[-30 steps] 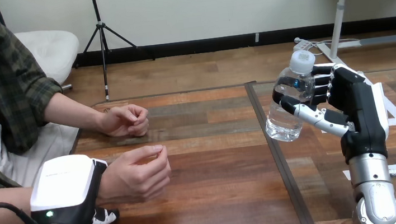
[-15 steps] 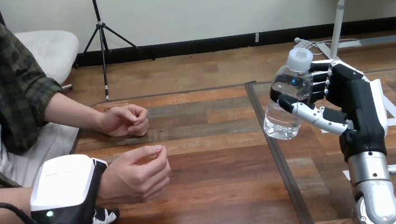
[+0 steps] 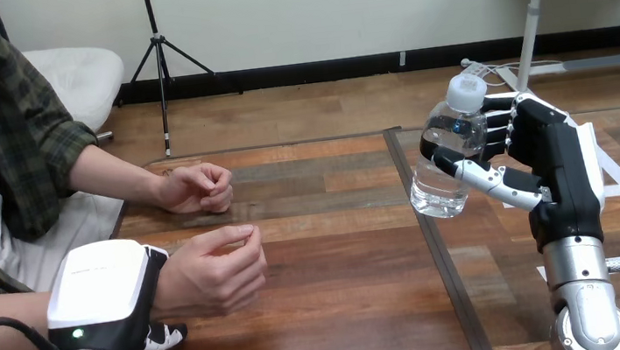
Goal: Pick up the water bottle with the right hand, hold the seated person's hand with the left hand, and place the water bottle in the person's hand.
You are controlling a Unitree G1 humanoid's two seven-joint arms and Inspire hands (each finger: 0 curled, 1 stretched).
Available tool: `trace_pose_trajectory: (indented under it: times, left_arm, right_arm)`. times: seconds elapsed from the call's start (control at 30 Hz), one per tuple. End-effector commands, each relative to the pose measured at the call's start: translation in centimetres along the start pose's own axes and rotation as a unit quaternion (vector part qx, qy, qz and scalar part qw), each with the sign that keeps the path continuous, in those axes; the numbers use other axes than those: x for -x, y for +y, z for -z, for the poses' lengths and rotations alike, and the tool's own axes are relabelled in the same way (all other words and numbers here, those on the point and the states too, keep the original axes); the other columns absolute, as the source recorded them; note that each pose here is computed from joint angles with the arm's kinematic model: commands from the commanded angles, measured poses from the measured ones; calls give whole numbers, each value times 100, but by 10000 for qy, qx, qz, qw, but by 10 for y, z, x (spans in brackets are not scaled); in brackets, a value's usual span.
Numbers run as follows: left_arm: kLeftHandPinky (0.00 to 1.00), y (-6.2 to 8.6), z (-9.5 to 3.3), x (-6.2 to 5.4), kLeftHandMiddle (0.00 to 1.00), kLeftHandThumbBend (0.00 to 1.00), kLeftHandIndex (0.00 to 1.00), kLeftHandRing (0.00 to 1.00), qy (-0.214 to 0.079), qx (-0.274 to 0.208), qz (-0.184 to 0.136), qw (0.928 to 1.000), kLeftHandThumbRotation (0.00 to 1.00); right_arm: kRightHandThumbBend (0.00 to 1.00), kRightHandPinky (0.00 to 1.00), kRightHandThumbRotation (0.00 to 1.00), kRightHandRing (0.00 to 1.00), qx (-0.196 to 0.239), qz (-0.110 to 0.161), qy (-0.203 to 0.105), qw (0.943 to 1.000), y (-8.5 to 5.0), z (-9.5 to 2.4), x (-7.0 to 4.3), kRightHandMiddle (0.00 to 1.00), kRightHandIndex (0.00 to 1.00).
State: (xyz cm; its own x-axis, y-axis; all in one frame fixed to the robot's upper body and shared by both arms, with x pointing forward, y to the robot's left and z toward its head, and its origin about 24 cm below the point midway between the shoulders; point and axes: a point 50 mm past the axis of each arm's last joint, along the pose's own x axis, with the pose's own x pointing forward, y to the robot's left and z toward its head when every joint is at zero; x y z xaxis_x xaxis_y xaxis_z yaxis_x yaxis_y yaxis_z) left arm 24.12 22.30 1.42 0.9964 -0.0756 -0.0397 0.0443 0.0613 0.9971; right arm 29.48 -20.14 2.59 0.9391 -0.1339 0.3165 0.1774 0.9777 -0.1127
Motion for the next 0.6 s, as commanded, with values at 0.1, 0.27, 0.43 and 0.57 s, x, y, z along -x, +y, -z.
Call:
trace_pose_trajectory:
  times: [0.1, 0.27, 0.43, 0.57]
  left_arm:
    - [30, 16, -11, -7, 39, 83, 41, 34, -317, 20, -408, 9987, 0]
    - [31, 16, -12, -7, 39, 83, 41, 34, -309, 9, -429, 9986, 0]
    - [30, 16, -11, -7, 38, 85, 39, 33, -361, 15, -505, 9981, 0]
    - [30, 16, -11, -7, 38, 85, 40, 34, -378, 6, -501, 9980, 0]
  right_arm:
    - [72, 38, 0, 43, -213, -13, -782, 9967, 6, -28, -21, 49, 53]
    - [73, 37, 0, 43, -193, -9, -789, 9967, 6, -28, -22, 49, 53]
    - [73, 38, 0, 43, -207, -13, -793, 9966, 6, -28, -21, 49, 53]
    - [72, 38, 0, 43, -196, -32, -815, 9965, 6, -28, -21, 49, 53]
